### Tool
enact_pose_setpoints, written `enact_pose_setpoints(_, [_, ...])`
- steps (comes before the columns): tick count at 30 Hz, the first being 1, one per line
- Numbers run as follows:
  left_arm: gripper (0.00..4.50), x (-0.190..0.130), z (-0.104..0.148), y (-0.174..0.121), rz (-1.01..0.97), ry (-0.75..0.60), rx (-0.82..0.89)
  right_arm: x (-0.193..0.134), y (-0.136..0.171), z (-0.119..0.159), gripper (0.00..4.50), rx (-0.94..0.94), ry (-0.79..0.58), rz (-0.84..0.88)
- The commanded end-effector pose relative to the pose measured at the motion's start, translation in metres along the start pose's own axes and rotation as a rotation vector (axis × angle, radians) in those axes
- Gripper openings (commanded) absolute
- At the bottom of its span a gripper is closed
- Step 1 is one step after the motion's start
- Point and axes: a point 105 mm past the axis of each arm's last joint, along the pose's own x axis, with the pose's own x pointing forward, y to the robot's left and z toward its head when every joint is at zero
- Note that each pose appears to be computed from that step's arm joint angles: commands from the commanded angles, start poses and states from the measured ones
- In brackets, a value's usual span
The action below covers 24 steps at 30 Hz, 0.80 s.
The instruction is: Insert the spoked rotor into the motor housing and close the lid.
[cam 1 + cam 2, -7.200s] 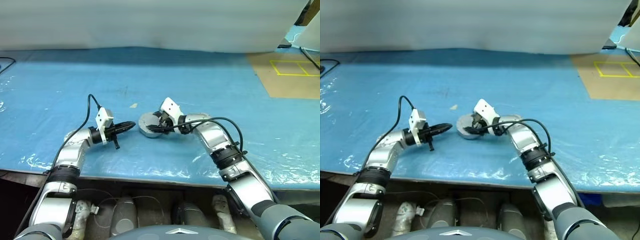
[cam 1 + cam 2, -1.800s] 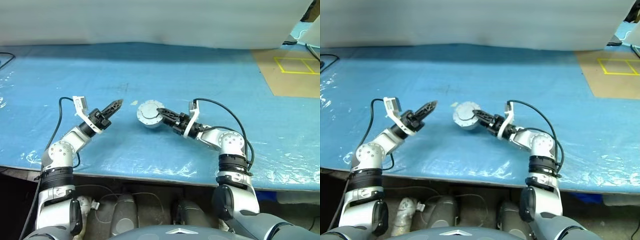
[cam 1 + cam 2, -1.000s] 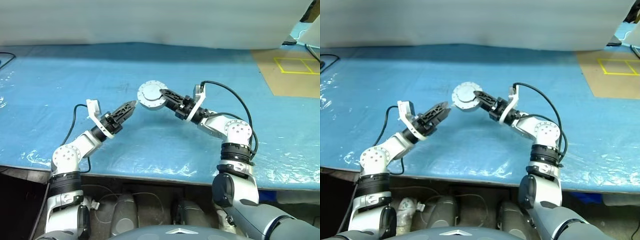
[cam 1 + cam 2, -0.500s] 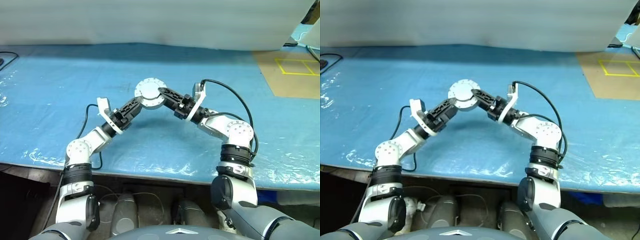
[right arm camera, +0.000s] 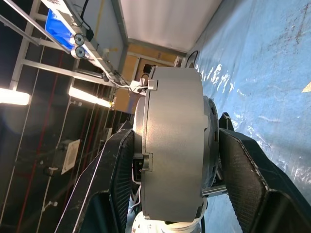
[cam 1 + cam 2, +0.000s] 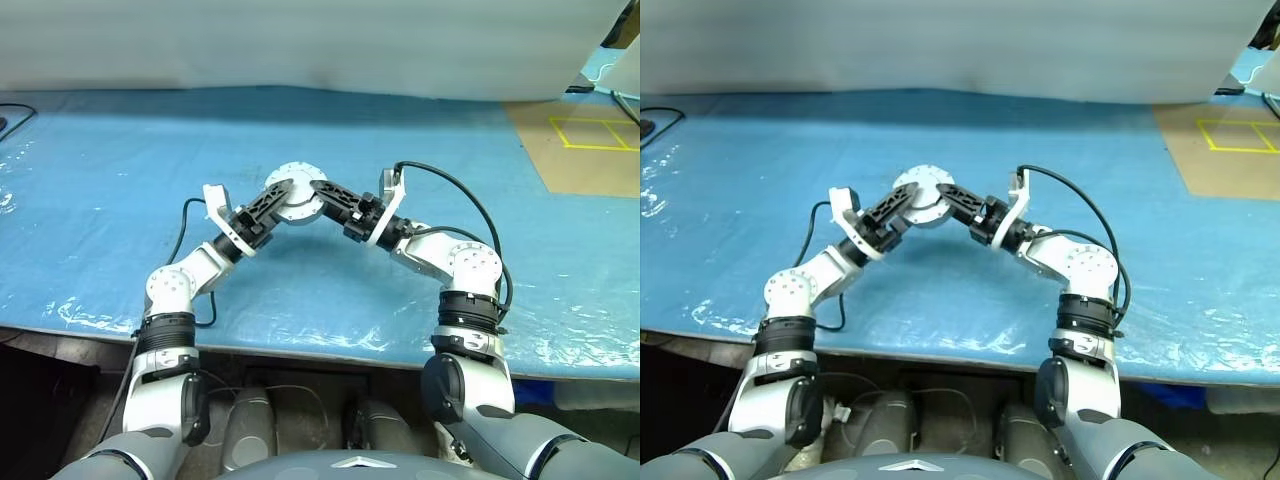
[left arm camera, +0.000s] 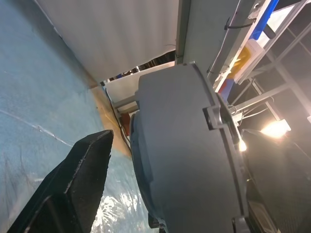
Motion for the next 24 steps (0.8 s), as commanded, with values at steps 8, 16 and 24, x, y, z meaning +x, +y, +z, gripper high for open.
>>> enact_pose_setpoints(8, [3.33, 0.002, -0.001, -0.004, -0.022, -0.013, 0.028, 0.003, 0.021, 0.005, 2.30, -0.035, -0.025, 0.085])
enact_pose_setpoints(16, [2.52, 0.008, 0.000, -0.002, -0.007, -0.012, 0.065, 0.007, 0.019, 0.000, 2.30, -0.028, -0.015, 0.073])
enact_pose_setpoints(24, [2.52, 0.007, 0.002, -0.003, 0.011, -0.029, 0.056, 0.009, 0.012, 0.000, 2.30, -0.037, -0.030, 0.015])
